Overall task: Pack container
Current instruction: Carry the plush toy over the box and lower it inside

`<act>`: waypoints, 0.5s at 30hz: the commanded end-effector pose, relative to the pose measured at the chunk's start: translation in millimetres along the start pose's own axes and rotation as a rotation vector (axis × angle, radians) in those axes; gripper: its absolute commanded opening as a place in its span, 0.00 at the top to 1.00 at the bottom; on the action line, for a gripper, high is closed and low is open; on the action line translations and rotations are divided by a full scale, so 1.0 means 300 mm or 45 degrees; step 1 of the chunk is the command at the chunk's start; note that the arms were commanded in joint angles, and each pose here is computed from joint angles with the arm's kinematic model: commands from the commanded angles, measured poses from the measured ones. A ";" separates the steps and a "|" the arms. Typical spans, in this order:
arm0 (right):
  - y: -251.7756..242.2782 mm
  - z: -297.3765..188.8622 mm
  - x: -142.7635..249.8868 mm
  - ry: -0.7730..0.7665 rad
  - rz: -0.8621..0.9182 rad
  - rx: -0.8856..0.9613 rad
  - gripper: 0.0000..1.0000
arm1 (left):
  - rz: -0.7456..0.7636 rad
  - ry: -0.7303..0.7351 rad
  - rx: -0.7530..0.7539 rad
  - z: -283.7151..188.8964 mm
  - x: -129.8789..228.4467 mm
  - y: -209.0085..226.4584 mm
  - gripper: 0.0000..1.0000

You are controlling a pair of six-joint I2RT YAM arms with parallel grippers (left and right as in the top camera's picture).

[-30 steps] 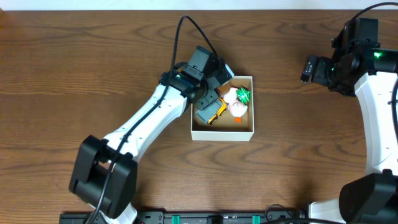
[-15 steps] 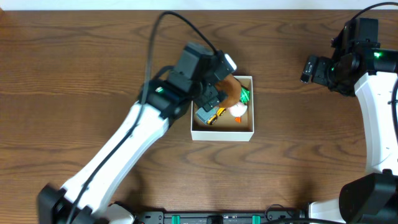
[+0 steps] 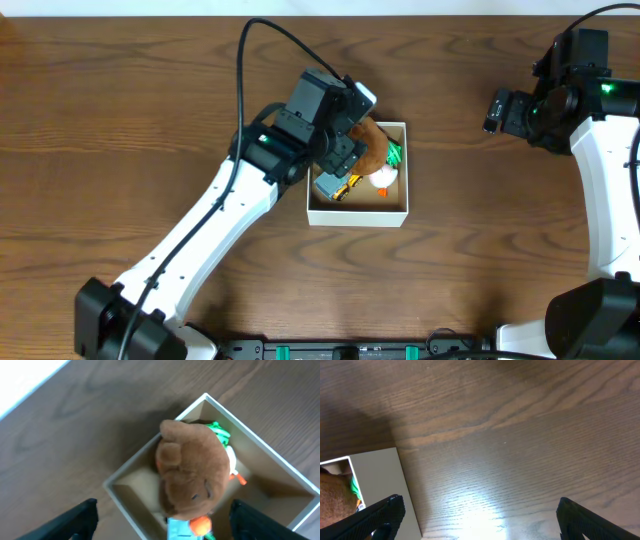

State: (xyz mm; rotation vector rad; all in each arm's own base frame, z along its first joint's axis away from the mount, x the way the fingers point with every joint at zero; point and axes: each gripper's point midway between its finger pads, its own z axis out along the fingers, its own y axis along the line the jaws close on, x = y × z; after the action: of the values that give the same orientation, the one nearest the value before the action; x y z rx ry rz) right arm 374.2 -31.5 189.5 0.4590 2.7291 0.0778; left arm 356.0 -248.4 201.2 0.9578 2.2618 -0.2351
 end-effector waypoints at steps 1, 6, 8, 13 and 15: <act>0.001 0.008 0.003 0.010 -0.013 -0.004 0.01 | -0.027 0.019 0.050 0.044 0.005 -0.036 0.30; 0.001 0.008 0.003 0.010 -0.013 -0.004 0.01 | -0.015 0.077 0.073 0.137 0.035 -0.062 0.55; 0.001 0.008 0.003 0.010 -0.013 -0.004 0.01 | -0.017 0.103 0.079 0.176 0.051 -0.068 0.61; 0.001 0.008 0.003 0.010 -0.013 -0.004 0.01 | -0.017 0.171 0.095 0.277 0.101 -0.082 0.68; 0.001 0.008 0.003 0.010 -0.013 -0.004 0.01 | -0.025 0.216 0.102 0.324 0.136 -0.087 0.73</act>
State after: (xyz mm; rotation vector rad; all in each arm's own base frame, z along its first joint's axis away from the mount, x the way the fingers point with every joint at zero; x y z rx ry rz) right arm 374.1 -31.2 189.5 0.4582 2.7296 0.0798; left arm 366.8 -280.7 120.7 1.0229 2.3823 -0.2685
